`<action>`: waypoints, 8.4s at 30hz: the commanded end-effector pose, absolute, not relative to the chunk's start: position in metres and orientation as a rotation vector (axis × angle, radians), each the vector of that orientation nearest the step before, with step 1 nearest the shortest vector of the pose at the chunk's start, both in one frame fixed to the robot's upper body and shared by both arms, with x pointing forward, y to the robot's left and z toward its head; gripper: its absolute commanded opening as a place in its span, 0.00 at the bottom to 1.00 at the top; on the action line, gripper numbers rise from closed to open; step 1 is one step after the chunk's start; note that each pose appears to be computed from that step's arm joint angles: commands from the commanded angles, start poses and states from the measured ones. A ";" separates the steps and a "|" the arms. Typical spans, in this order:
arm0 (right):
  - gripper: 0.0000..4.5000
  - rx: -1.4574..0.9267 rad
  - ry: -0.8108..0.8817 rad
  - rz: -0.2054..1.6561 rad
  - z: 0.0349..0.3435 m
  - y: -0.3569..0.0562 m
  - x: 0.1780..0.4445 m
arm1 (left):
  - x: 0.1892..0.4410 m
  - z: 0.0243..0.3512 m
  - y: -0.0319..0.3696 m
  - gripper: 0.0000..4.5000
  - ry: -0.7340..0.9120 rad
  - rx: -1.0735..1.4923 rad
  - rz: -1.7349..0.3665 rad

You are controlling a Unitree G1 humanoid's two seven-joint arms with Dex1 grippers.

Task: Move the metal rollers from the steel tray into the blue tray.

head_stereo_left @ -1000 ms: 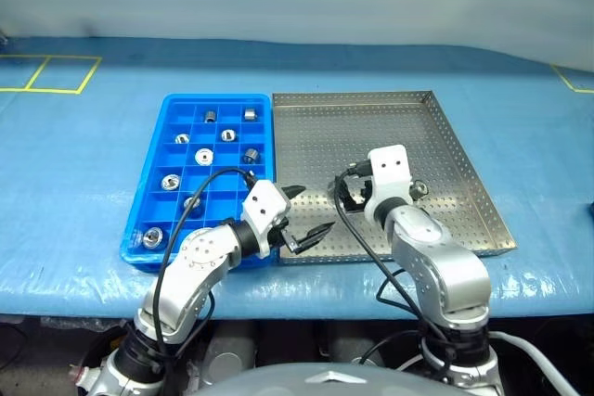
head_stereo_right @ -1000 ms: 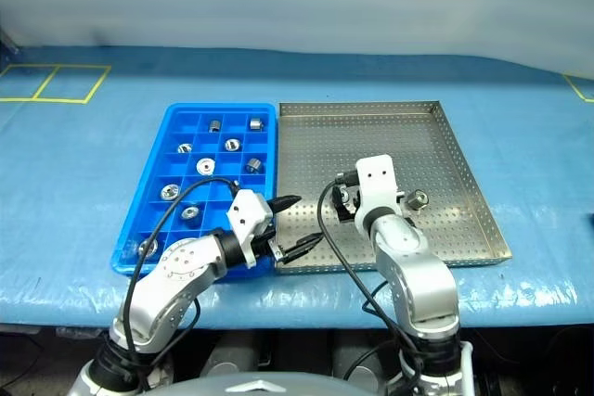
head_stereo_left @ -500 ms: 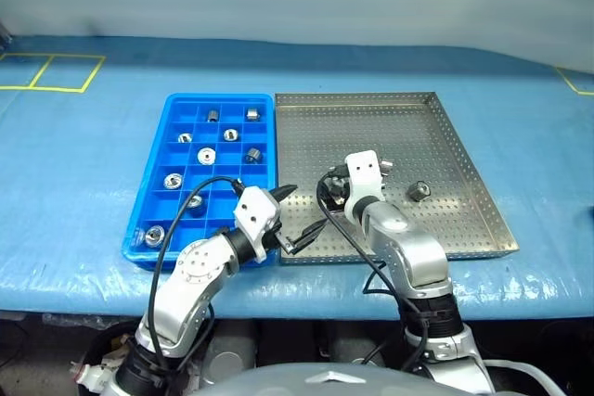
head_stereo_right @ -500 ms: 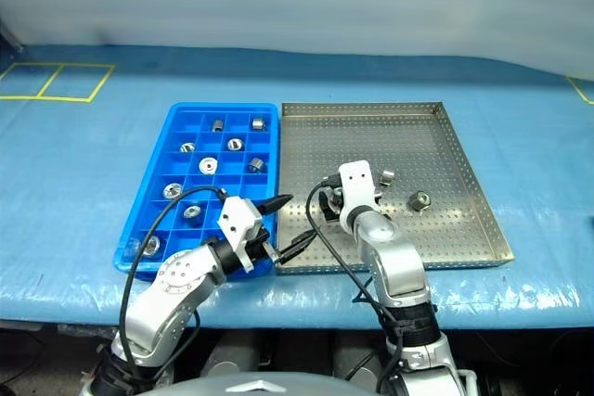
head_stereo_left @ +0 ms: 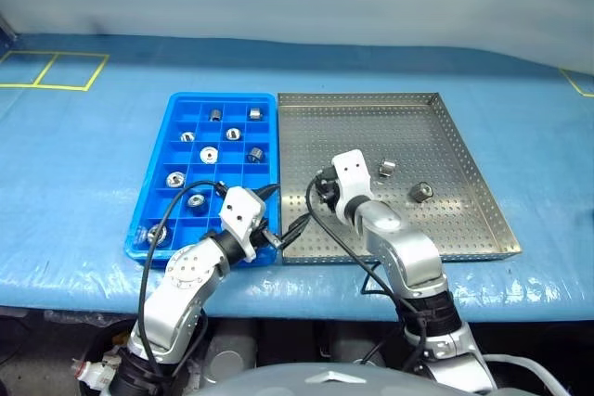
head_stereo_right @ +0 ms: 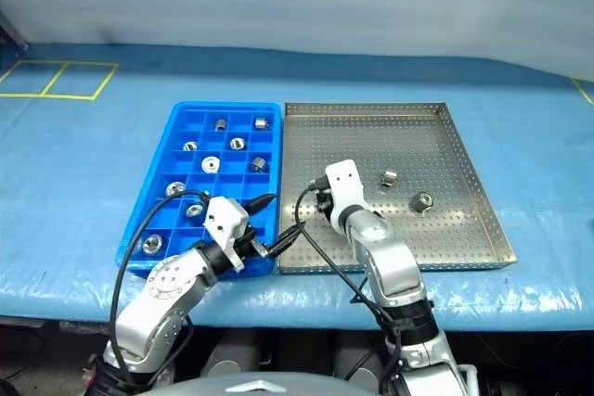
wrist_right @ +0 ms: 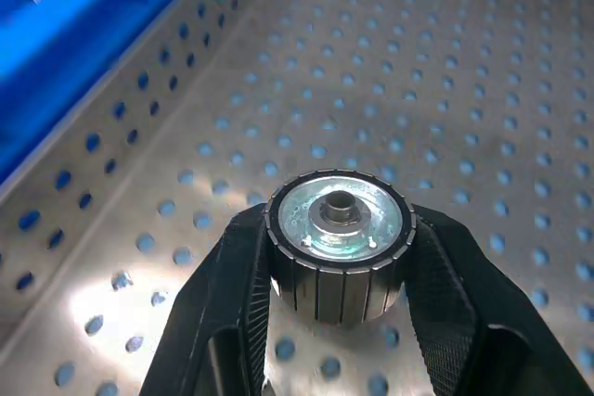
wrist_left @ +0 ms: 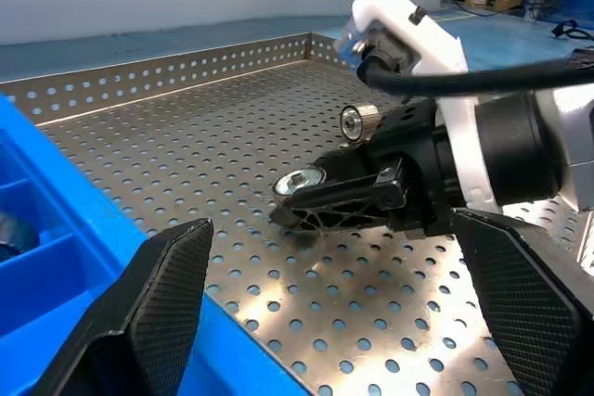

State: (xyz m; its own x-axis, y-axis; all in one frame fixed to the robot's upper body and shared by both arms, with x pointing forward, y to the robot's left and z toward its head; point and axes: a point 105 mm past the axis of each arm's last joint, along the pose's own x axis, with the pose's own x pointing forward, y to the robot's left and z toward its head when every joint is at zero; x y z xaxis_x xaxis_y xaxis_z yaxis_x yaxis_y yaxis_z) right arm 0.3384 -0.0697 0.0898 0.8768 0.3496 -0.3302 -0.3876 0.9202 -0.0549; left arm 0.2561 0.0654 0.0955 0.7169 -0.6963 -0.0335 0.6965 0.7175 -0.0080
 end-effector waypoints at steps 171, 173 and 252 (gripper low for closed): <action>1.00 0.333 0.327 -0.390 0.061 -0.187 0.331 | 0.229 0.112 0.036 1.00 -0.047 -0.053 -1.082; 1.00 0.350 0.334 -0.421 0.059 -0.190 0.333 | 0.229 0.112 0.037 1.00 -0.046 -0.054 -1.079; 0.99 0.074 0.427 0.959 0.085 0.028 0.251 | 0.215 0.107 0.139 1.00 0.038 0.014 -0.633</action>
